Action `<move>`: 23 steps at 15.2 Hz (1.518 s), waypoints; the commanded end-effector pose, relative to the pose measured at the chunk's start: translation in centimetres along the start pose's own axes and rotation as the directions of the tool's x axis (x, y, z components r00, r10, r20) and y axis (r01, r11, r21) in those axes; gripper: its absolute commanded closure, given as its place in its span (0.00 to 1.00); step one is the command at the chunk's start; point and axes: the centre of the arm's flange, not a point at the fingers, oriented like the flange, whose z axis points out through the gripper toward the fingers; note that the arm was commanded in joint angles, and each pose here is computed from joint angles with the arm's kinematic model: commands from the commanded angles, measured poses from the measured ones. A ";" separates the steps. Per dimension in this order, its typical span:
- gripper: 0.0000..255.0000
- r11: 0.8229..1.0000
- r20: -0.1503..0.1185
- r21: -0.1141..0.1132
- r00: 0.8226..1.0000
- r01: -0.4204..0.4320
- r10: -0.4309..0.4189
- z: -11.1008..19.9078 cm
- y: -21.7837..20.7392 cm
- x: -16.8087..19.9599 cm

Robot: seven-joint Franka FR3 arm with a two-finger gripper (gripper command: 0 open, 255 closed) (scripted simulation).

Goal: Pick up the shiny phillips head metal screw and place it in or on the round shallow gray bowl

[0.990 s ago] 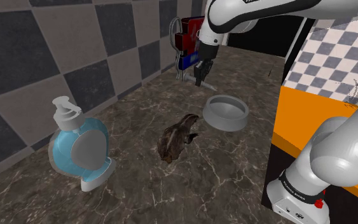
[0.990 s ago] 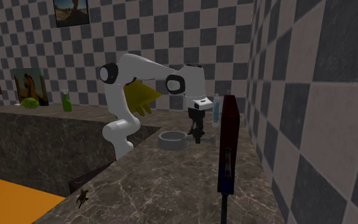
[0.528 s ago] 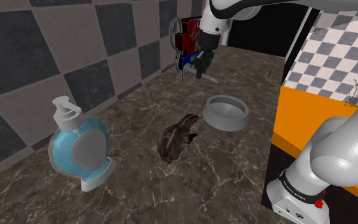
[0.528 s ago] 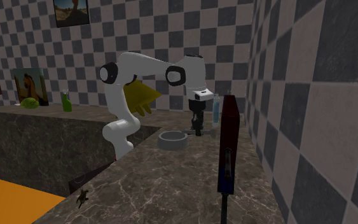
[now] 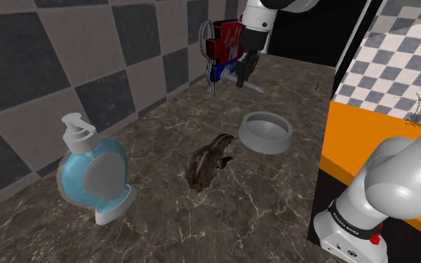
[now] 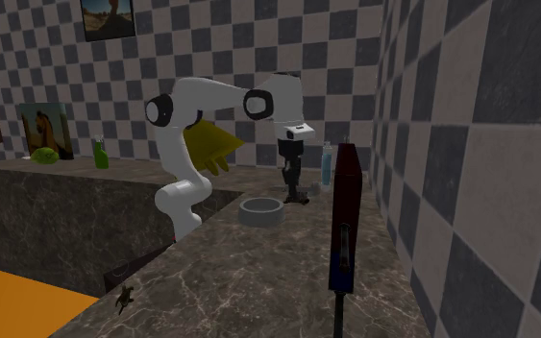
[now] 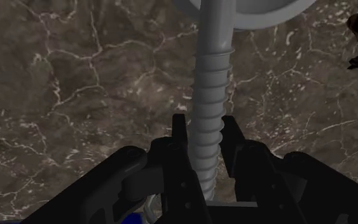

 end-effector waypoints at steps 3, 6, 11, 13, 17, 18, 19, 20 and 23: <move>1.00 1.000 0.000 0.000 1.000 0.000 0.000 -0.1 -2.1 -4.9; 1.00 1.000 0.000 0.000 1.000 0.000 0.000 0.0 -3.6 -8.6; 1.00 1.000 0.000 0.000 1.000 0.000 0.000 0.5 -5.3 -13.1; 1.00 1.000 0.000 0.000 1.000 0.000 0.000 1.6 -5.2 -13.1; 1.00 1.000 0.000 0.000 1.000 0.000 0.000 3.7 -4.9 -13.3; 1.00 1.000 0.000 0.000 1.000 0.000 0.000 4.2 -4.9 -13.3; 1.00 1.000 0.000 0.000 1.000 0.000 0.000 4.7 -4.8 -13.3; 1.00 1.000 0.000 0.000 1.000 0.000 0.000 5.2 -4.7 -13.4; 1.00 1.000 0.000 0.000 1.000 0.000 0.000 6.6 -4.6 -13.4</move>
